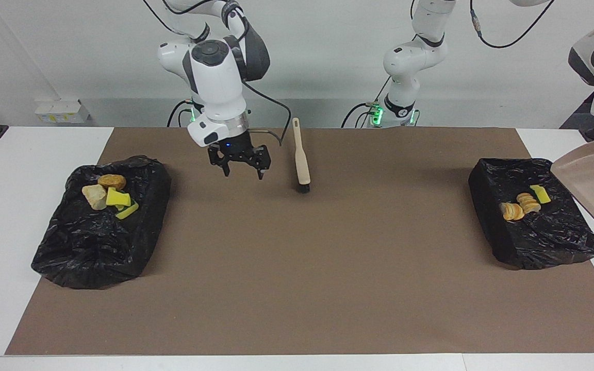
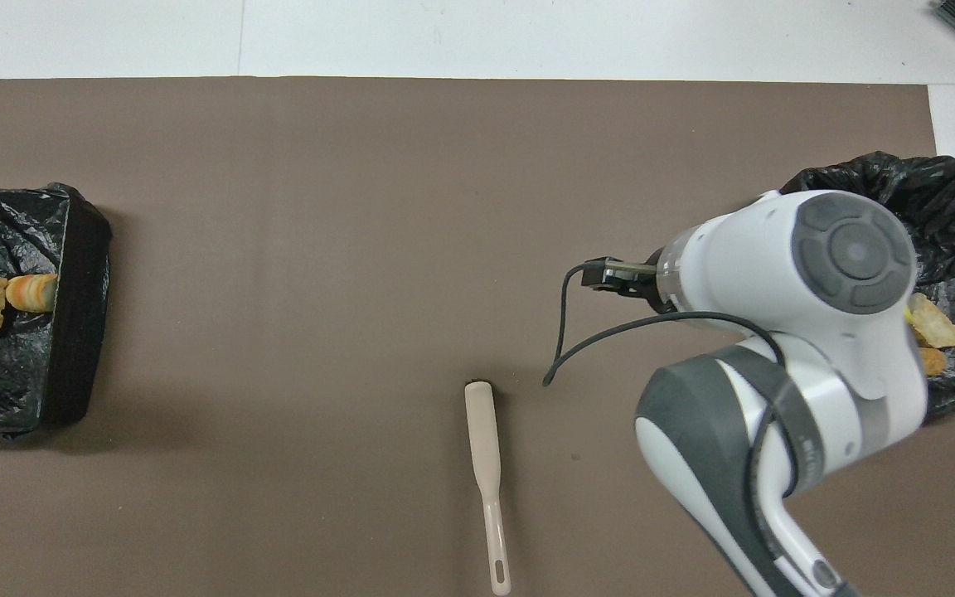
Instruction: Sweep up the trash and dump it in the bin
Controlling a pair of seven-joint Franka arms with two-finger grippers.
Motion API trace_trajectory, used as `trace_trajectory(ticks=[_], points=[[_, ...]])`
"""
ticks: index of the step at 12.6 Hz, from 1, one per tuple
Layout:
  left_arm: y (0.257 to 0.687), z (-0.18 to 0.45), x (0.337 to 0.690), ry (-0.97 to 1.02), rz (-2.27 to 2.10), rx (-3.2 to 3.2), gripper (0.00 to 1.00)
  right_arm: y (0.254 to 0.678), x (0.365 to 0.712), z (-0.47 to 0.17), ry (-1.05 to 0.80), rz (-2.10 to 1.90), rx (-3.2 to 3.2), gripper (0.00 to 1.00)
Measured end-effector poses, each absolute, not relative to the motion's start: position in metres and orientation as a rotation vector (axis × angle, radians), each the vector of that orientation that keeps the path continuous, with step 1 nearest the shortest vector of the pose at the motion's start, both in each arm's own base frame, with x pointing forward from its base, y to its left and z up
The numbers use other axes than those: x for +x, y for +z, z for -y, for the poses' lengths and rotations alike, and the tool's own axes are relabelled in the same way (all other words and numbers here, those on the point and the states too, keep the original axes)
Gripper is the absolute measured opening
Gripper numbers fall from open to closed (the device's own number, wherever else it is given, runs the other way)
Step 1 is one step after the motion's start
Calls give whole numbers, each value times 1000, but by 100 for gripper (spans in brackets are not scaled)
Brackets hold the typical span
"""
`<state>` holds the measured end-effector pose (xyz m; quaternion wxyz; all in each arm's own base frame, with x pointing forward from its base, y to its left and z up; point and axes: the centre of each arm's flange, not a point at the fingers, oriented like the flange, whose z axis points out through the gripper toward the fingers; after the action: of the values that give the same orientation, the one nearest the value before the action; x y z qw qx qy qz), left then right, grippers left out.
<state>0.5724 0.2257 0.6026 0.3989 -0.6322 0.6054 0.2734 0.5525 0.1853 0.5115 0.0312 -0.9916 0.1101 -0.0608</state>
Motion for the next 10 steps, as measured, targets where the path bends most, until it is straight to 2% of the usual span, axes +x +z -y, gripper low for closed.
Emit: trace_trajectory(ticks=[5,8,10], points=[[605,-175,583,726,-1511,-1586,32,565,551,-142,-202,-398,-3063,100],[604,-174,584,702,-1491,-1614,32,600,528,-120,-169,-449,-3074,100],[594,-168,582,593,-1514,-1777,32,618,513,-96,-141,-462,-3084,100]])
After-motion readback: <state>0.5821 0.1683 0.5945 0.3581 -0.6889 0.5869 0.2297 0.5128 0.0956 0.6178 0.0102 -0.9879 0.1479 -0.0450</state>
